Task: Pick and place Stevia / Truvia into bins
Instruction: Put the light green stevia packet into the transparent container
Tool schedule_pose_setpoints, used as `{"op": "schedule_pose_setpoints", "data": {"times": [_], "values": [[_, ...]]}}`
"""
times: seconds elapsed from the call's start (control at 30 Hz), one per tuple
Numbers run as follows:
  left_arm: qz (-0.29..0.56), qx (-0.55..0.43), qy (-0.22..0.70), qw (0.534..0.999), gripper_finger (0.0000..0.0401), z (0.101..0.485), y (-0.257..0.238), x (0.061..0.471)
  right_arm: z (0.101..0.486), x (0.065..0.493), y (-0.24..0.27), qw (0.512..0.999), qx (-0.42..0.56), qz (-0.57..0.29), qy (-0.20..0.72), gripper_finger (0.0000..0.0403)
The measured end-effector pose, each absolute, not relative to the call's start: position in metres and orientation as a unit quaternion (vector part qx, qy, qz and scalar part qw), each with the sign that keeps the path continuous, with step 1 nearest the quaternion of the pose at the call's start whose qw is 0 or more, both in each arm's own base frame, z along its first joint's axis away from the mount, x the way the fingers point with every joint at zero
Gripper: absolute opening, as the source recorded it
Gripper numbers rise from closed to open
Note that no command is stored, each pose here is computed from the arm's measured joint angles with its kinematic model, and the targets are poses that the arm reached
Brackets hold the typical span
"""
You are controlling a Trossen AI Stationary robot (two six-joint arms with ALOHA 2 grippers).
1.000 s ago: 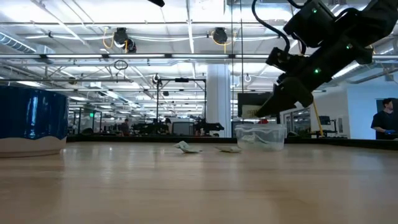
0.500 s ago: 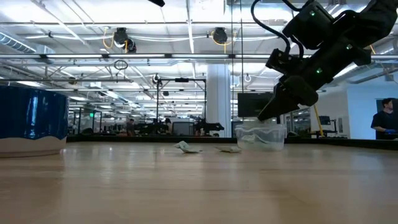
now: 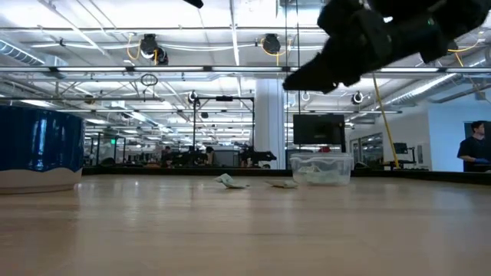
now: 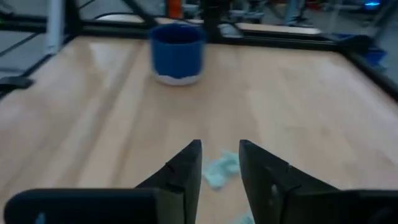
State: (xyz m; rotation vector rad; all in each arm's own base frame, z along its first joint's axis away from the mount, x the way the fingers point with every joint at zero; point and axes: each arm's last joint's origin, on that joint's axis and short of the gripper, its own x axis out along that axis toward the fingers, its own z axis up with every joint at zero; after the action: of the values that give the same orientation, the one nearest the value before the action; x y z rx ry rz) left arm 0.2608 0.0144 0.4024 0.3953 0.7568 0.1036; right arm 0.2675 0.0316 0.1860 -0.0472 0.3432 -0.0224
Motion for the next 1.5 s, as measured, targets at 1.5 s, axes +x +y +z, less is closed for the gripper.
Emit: {"op": "schedule_pose_setpoints", "data": {"times": [1.5], "values": [[0.019,0.199,0.413,0.889,0.0047,0.355,0.014,0.268,0.121,0.345,0.064,0.851,-0.093,-0.189,0.480,0.0080]]}}
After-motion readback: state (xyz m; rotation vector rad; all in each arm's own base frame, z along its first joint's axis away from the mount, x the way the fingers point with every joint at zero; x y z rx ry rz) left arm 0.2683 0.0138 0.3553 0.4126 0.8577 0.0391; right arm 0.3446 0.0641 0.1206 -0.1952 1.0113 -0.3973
